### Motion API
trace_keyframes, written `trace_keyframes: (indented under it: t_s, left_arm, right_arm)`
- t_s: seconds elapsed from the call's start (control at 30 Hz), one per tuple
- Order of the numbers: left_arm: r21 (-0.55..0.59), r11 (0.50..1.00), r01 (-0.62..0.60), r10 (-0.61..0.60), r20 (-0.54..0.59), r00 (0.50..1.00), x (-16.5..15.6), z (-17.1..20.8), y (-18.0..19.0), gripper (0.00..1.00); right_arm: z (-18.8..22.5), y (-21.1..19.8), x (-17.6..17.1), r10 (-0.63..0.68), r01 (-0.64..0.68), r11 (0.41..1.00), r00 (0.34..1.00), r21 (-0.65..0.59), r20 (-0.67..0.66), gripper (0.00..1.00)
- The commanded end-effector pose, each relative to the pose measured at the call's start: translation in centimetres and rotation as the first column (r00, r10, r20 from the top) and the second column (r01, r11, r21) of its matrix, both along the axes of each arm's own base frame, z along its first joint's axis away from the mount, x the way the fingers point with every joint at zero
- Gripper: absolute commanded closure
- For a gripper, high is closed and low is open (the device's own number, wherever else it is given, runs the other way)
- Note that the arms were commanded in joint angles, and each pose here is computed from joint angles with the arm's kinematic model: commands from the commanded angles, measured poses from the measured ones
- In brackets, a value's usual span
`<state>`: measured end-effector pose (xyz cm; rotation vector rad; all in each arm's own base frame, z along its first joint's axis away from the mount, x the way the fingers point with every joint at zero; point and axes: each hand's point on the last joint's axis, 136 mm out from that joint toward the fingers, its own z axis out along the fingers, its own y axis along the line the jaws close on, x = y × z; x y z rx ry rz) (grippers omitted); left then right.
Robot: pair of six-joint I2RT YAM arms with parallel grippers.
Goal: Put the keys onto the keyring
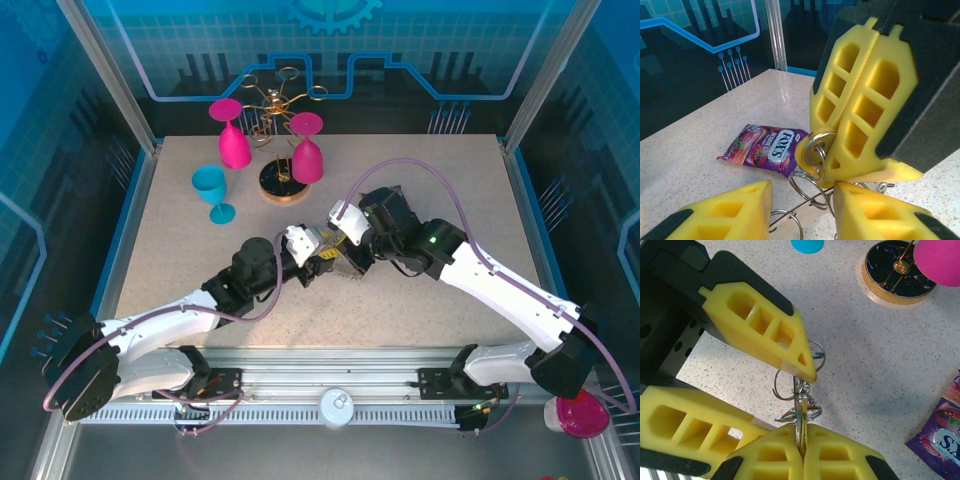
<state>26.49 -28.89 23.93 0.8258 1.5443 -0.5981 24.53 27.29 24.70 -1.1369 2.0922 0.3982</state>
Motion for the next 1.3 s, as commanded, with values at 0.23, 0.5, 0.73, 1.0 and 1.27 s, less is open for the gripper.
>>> trace_keyframes:
  t_s: [0.23,0.5,0.73,1.0,1.27]
  left_arm:
    - [-0.005,0.997,-0.081,0.081,0.059,0.995,1.5,1.8,0.4,0.78]
    - [0.009,0.994,-0.108,0.108,0.073,0.991,2.0,1.7,0.6,0.94]
    - [0.083,0.993,-0.085,0.075,0.122,0.99,1.6,1.2,0.4,1.0]
    - [0.198,0.974,-0.111,0.065,0.225,0.972,1.1,0.2,0.3,1.0]
    - [0.218,0.961,-0.17,0.096,0.315,0.944,1.1,0.3,1.1,1.0]
  right_arm:
    - [2.4,1.6,-0.4,0.038,-0.04,0.996,0.999,0.081,0.025,1.0]
    - [2.3,1.5,-0.4,0.032,-0.034,0.997,0.999,0.074,0.023,1.0]
    - [2.5,0.9,0.5,-0.013,0.011,0.998,1.0,0.063,0.02,1.0]
    - [3.6,-0.1,1.8,-0.084,0.089,0.987,0.996,0.136,-0.04,1.0]
    - [3.1,-0.7,2.2,-0.121,0.137,0.978,0.987,0.158,-0.109,1.0]
